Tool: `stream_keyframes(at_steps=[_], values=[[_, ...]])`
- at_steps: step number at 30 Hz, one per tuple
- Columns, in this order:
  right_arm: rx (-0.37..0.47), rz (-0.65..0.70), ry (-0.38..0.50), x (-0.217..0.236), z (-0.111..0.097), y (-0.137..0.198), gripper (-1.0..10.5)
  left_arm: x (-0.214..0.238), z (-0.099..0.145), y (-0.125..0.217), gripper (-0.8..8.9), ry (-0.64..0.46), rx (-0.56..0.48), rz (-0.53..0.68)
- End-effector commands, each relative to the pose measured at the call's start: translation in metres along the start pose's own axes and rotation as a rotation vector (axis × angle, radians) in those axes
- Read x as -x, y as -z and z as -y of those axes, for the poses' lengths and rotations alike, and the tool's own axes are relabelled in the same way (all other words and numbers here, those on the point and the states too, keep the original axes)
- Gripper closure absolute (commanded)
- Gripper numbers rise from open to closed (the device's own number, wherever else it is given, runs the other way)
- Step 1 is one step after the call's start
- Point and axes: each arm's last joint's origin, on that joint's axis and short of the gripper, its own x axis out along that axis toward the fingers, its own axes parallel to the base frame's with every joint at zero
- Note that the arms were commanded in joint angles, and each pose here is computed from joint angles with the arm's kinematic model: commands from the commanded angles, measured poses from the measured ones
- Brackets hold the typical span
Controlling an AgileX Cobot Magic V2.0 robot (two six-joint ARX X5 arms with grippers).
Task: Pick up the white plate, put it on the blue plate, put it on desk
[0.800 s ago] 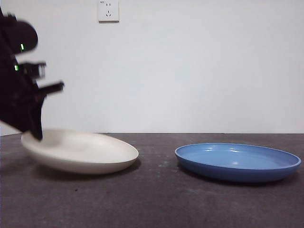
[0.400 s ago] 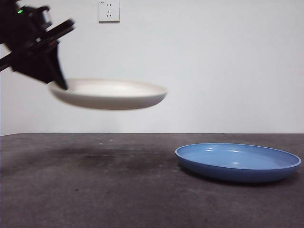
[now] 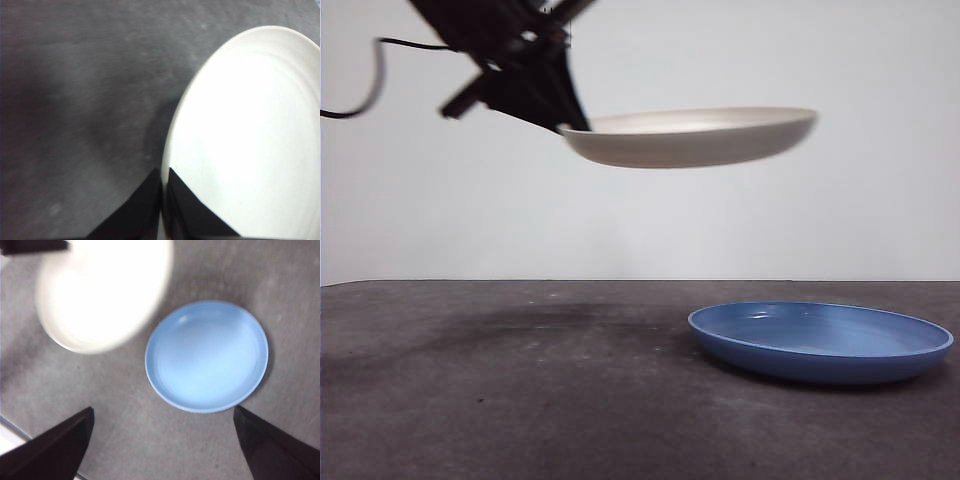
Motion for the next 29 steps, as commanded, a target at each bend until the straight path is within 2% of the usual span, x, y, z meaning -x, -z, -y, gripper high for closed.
stream_keyframes(at_steps=[1,11,19,29], values=[[0.009,0.039,-0.004,0.011,-0.006,-0.008,5.0,-0.023,0.010,-0.008,8.04,0.023,0.004,-0.023],[0.027,0.075,0.029,0.030,-0.015,-0.011,5.0,-0.102,0.035,-0.007,8.04,0.045,-0.040,-0.140],[0.022,0.069,0.055,0.034,-0.016,-0.006,5.0,-0.151,0.029,0.010,8.04,-0.011,-0.039,-0.230],[0.023,0.069,0.055,0.034,-0.016,-0.006,5.0,-0.170,0.026,0.023,8.05,-0.018,-0.042,-0.273]])
